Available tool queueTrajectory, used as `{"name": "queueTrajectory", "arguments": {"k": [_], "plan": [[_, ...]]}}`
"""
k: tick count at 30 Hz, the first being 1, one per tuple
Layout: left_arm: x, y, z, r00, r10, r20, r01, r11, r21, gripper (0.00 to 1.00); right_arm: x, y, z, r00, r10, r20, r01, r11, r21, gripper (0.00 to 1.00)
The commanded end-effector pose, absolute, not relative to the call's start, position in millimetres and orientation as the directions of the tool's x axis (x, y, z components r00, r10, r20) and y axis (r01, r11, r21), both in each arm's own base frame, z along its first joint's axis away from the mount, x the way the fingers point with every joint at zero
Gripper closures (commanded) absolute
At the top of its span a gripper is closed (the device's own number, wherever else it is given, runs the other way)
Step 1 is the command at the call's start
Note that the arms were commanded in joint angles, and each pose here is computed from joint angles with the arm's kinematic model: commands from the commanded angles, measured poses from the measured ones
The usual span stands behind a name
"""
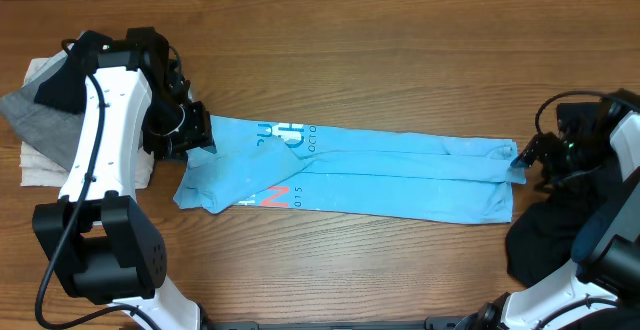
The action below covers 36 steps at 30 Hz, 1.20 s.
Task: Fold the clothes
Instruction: 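Grasp the right end of the blue strip with the right gripper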
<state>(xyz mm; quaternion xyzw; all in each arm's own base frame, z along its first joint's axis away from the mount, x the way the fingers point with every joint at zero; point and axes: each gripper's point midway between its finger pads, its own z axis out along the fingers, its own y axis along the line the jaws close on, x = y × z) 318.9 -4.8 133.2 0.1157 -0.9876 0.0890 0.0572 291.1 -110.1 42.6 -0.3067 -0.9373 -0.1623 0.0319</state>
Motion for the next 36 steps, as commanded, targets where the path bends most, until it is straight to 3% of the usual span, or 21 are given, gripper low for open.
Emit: {"name": "queueTrajectory", "arguments": {"k": [1,5,18,30,36], "plan": [[319,-3,136,-0.966,-0.229,0.122,-0.247,0.956,-0.157,0.44,287,-105,34,-0.807,0.564,0.175,0.59,0.754,0.287,0.37],[319,-3,136,-0.966,-0.229,0.122,-0.247,0.956,-0.157,0.44,286,-105,31,-0.808,0.565,0.171,0.589,0.755,0.288,0.42],[319,-3,136,-0.966,-0.229,0.122,-0.247,0.956,-0.157,0.44,292,-103,30,-0.814,0.56,0.154,0.579,0.761,0.292,0.96],[320,-3,136,-0.966,-0.229,0.12,-0.247,0.956,-0.158,0.44,259,-76,46,-0.793,0.511,0.332,0.604,0.732,0.314,0.96],[320,-3,136,-0.966,-0.229,0.121,-0.247,0.956,-0.158,0.44,233,-119,35,-0.677,0.668,0.309,0.698,0.716,-0.02,0.96]]}}
